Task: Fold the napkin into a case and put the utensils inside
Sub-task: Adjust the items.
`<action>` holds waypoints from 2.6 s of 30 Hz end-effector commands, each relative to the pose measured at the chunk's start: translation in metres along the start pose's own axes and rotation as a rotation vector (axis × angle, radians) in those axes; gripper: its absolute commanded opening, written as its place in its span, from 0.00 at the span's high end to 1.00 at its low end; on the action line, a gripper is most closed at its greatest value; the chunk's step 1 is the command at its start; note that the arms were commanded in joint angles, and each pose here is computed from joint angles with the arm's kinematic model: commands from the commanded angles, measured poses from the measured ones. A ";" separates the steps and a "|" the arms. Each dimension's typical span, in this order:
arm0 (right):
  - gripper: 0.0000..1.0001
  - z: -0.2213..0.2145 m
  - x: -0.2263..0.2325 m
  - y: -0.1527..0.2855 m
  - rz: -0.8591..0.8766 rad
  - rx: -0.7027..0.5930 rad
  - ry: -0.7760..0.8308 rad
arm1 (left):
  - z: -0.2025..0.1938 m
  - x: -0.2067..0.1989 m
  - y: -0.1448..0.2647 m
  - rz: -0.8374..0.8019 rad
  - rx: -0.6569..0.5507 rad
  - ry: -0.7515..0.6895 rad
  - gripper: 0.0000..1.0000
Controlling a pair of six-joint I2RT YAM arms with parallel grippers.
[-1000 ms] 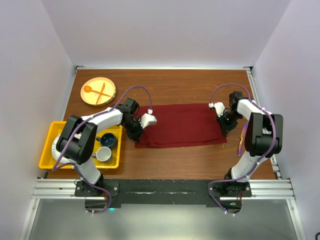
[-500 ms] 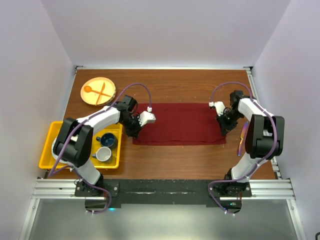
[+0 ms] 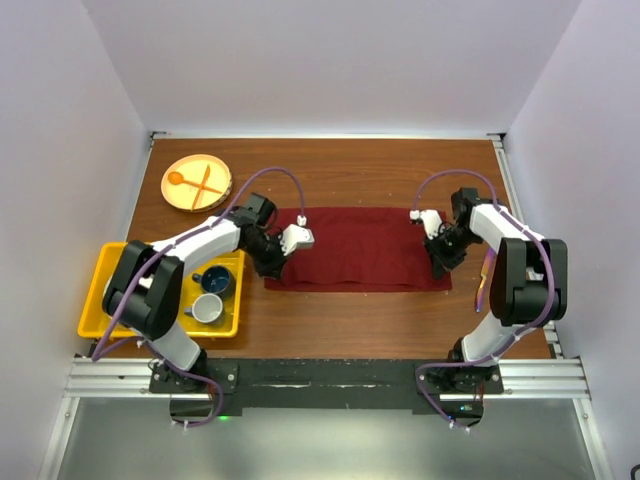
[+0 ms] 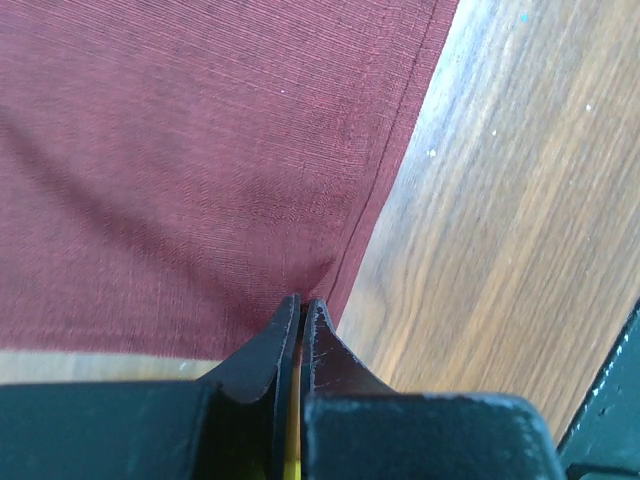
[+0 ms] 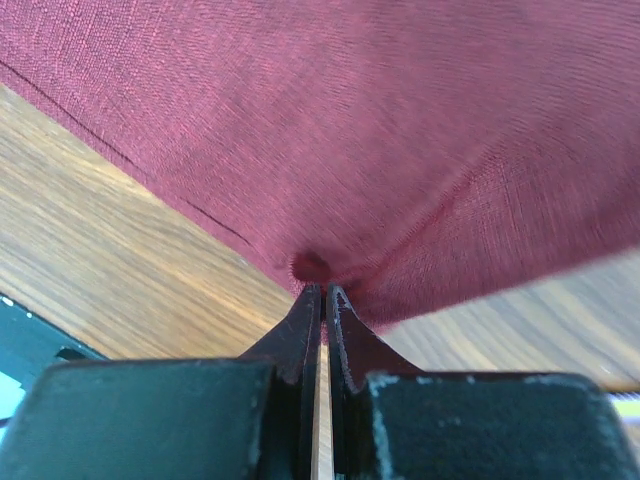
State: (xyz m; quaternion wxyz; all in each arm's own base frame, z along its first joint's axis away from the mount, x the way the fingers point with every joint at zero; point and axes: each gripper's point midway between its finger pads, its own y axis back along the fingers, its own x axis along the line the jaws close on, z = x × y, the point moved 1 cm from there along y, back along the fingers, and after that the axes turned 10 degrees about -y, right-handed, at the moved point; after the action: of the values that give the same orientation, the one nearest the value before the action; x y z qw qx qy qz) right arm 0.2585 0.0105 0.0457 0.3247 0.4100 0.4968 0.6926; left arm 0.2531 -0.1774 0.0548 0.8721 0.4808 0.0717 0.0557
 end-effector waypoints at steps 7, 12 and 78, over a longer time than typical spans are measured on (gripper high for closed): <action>1.00 -0.015 -0.016 -0.034 -0.079 0.033 -0.029 | -0.039 -0.001 -0.032 0.020 0.105 0.064 1.00; 1.00 -0.018 -0.026 -0.039 -0.122 0.057 -0.031 | -0.052 0.002 -0.035 0.041 0.157 0.059 1.00; 1.00 -0.012 0.001 0.007 -0.041 0.017 0.022 | -0.046 0.011 0.022 0.066 0.133 -0.009 1.00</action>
State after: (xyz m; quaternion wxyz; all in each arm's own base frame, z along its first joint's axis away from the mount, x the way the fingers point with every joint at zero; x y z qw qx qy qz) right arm 0.2418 0.0079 0.0439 0.3181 0.4163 0.5117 0.6810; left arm 0.2493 -0.1267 0.0457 0.8336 0.5429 0.0679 0.0754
